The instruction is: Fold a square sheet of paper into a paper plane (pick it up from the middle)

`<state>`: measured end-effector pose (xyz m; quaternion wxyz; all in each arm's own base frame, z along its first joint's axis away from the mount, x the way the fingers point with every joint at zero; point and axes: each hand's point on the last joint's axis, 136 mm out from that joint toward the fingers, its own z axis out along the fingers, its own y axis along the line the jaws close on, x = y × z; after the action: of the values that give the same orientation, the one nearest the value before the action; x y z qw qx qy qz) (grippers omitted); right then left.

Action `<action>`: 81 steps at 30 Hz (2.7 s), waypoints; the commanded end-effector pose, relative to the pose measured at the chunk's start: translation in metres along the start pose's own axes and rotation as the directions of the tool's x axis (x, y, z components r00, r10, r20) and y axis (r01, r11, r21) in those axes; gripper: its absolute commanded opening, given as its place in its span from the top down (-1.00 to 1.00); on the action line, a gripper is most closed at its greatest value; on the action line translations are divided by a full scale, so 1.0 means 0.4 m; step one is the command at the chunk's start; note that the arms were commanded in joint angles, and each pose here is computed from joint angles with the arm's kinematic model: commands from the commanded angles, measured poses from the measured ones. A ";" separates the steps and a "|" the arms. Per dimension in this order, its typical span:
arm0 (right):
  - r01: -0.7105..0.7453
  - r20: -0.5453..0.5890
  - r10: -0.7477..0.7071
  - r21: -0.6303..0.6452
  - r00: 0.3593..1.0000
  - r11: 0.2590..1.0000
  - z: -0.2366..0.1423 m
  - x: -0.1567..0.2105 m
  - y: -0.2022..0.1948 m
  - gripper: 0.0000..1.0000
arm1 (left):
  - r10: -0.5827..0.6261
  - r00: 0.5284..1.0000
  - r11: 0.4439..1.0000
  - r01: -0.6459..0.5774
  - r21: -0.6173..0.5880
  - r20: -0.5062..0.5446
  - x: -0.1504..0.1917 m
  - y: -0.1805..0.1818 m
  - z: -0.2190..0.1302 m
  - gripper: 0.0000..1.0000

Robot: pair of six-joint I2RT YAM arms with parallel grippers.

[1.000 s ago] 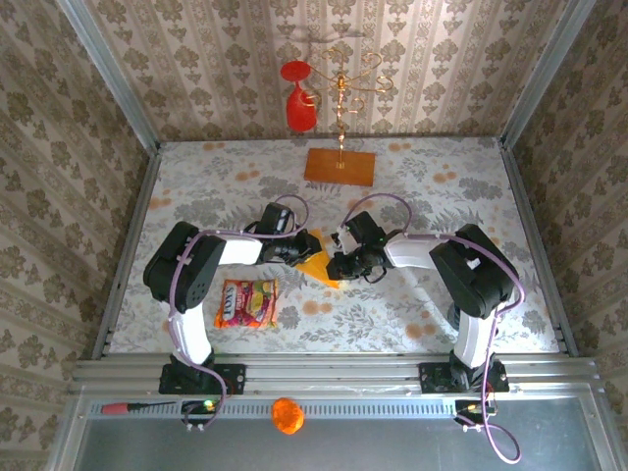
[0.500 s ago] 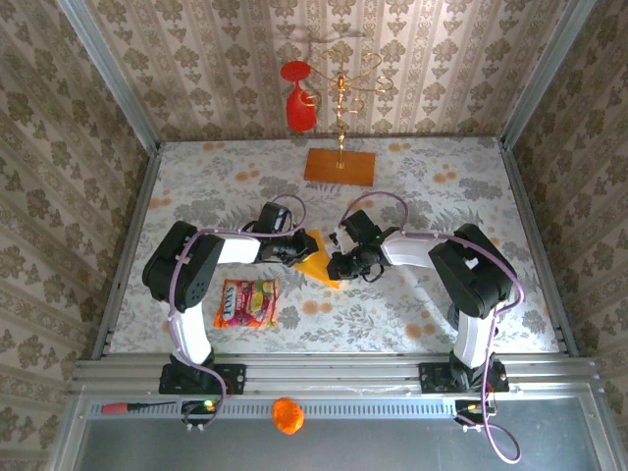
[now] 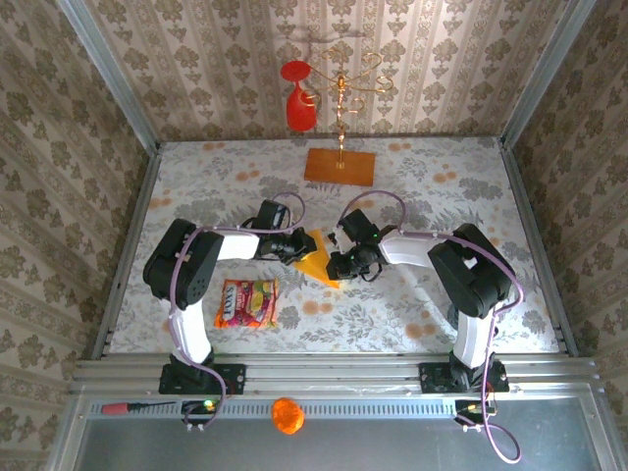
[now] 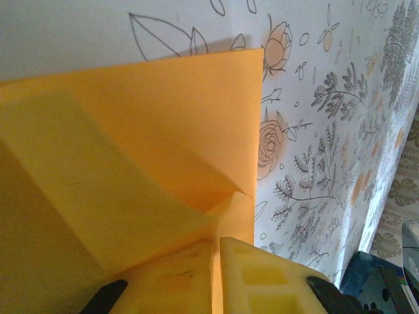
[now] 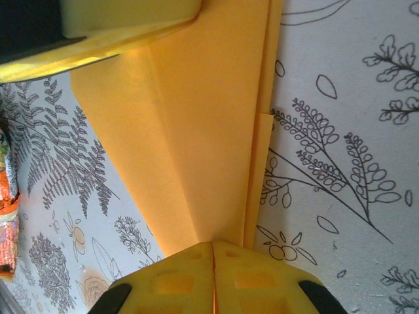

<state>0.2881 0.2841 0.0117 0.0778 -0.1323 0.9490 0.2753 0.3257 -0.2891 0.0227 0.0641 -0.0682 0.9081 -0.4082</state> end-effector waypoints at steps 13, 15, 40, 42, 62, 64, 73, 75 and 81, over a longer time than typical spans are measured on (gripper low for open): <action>-0.047 -0.218 0.120 0.315 0.969 0.948 0.021 0.173 -0.172 0.84 | 0.095 0.992 0.985 -0.082 -0.150 0.081 -0.130 0.145 -0.041 0.76; -0.046 -0.218 0.123 0.325 0.968 0.945 0.019 0.174 -0.176 0.84 | 0.102 0.991 0.983 -0.087 -0.159 0.089 -0.145 0.149 -0.051 0.75; -0.051 -0.236 0.139 0.344 0.962 0.938 0.010 0.183 -0.178 0.86 | 0.142 0.980 0.990 -0.140 -0.027 0.142 -0.059 -0.052 -0.179 0.75; -0.056 -0.234 0.142 0.342 0.962 0.938 0.011 0.182 -0.177 0.86 | 0.118 0.985 0.993 -0.118 -0.003 0.128 -0.032 -0.052 -0.152 0.75; -0.066 -0.219 0.145 0.332 0.965 0.941 0.013 0.178 -0.174 0.87 | 0.093 0.996 0.996 -0.093 0.013 -0.010 0.088 -0.058 0.022 0.83; -0.066 -0.220 0.146 0.334 0.964 0.940 0.013 0.179 -0.175 0.87 | 0.092 0.996 0.996 -0.091 0.001 -0.007 0.090 -0.047 0.023 0.83; -0.060 -0.231 0.149 0.352 0.962 0.934 0.012 0.190 -0.186 0.87 | 0.086 0.996 0.995 -0.087 -0.044 -0.023 0.082 0.008 0.048 0.83; -0.060 -0.236 0.153 0.359 0.960 0.932 0.012 0.196 -0.191 0.87 | 0.085 0.996 0.995 -0.085 -0.052 -0.018 0.074 0.019 0.045 0.83; -0.052 -0.248 0.155 0.377 0.956 0.925 0.010 0.210 -0.204 0.87 | 0.075 0.997 0.992 -0.075 -0.105 0.000 0.022 0.060 0.013 0.83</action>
<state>0.2918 0.2758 0.0097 0.0791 -0.1272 0.9625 0.2261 0.3006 -0.3089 0.0227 0.0684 -0.0183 0.9090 -0.4107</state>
